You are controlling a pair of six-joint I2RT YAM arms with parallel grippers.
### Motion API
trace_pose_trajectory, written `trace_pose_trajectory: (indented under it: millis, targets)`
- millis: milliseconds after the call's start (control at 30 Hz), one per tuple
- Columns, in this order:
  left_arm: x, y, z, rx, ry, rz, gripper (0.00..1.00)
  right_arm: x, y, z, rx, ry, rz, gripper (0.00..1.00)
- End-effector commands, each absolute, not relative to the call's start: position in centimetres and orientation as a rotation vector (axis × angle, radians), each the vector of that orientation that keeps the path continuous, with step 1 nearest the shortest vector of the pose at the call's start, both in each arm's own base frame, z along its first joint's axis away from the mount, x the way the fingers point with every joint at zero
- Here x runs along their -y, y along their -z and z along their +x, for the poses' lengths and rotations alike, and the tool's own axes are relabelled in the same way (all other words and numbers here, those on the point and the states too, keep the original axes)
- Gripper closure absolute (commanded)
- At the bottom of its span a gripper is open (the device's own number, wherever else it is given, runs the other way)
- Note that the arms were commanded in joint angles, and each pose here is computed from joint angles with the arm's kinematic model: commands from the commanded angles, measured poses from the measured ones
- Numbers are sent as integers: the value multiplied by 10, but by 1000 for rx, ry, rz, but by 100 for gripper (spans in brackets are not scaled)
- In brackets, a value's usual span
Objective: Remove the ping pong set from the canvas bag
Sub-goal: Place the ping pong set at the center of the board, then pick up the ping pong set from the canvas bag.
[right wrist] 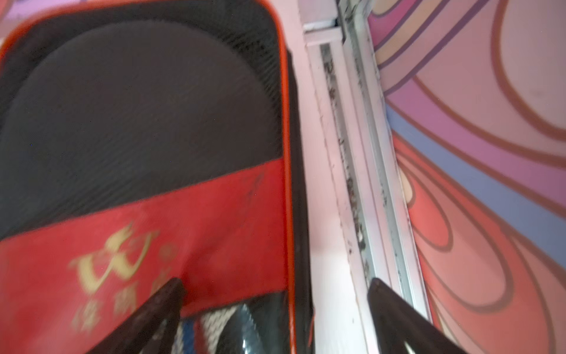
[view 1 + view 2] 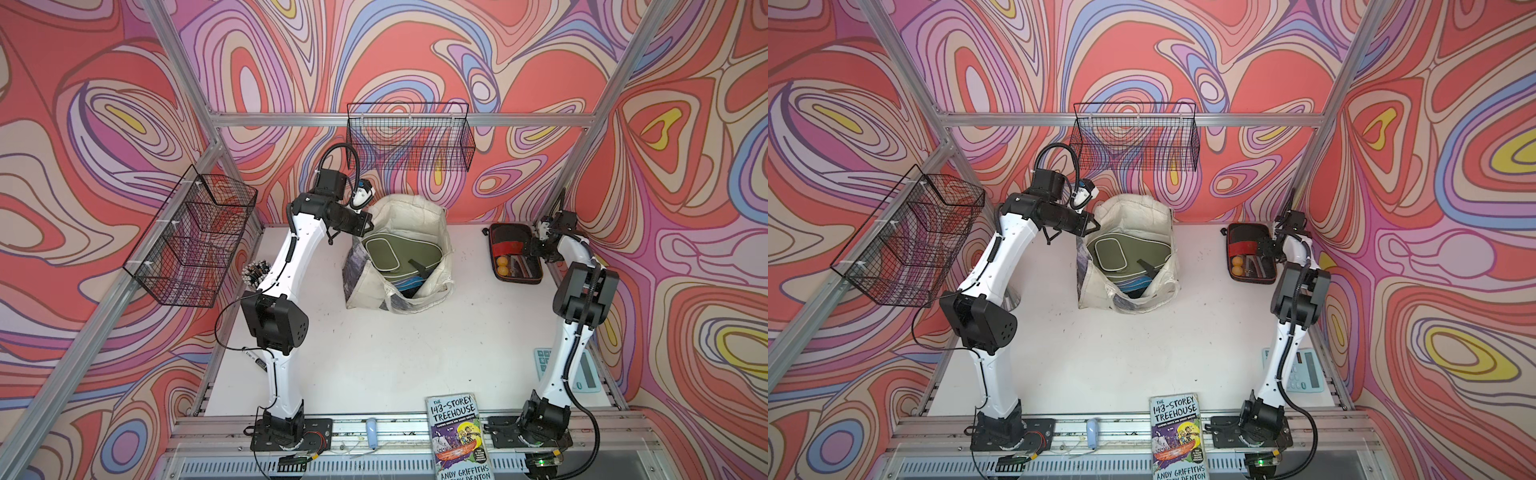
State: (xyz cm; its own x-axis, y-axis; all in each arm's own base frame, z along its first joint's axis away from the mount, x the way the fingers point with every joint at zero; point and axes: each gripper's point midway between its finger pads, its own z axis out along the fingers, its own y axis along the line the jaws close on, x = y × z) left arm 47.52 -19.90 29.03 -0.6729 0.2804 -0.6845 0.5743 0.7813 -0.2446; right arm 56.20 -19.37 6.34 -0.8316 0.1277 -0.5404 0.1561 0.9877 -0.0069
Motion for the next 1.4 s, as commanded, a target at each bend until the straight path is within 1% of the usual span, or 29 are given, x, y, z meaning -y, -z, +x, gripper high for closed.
trace_pose_trajectory:
  millis: [0, 200, 300, 400, 533, 667, 700, 800, 933, 1067, 1200, 1267, 1367]
  targets:
    - [219, -308, 463, -2250, 687, 707, 100, 184, -105, 553, -2530, 119, 189, 2]
    - [227, -313, 454, -2232, 695, 729, 100, 175, -127, 535, -2501, 139, 173, 2]
    - [230, -317, 449, -2224, 688, 738, 100, 152, -136, 530, -2490, 116, 111, 2]
    - [234, -326, 444, -2198, 679, 754, 100, 109, -151, 526, -2472, 81, 1, 2]
    - [238, -345, 436, -2143, 670, 781, 100, 36, -178, 515, -2427, 44, -178, 2]
    - [239, -362, 428, -2093, 658, 800, 100, -29, -214, 493, -2338, -34, -365, 2]
    - [239, -365, 426, -2081, 655, 806, 100, -44, -234, 483, -2289, -52, -409, 2]
    - [238, -376, 423, -2041, 637, 815, 100, -82, -259, 460, -2235, -97, -534, 2]
    - [238, -399, 417, -1960, 639, 817, 100, -121, -287, 430, -2191, -93, -658, 2]
    - [241, -422, 410, -1871, 662, 823, 100, -145, -317, 407, -2128, -82, -748, 2]
    - [240, -433, 408, -1818, 656, 816, 100, -183, -344, 379, -2038, -181, -891, 2]
    - [242, -435, 408, -1803, 669, 814, 100, -208, -349, 367, -2014, -216, -969, 2]
    - [246, -443, 407, -1770, 706, 810, 100, -235, -328, 363, -2032, -300, -1062, 2]
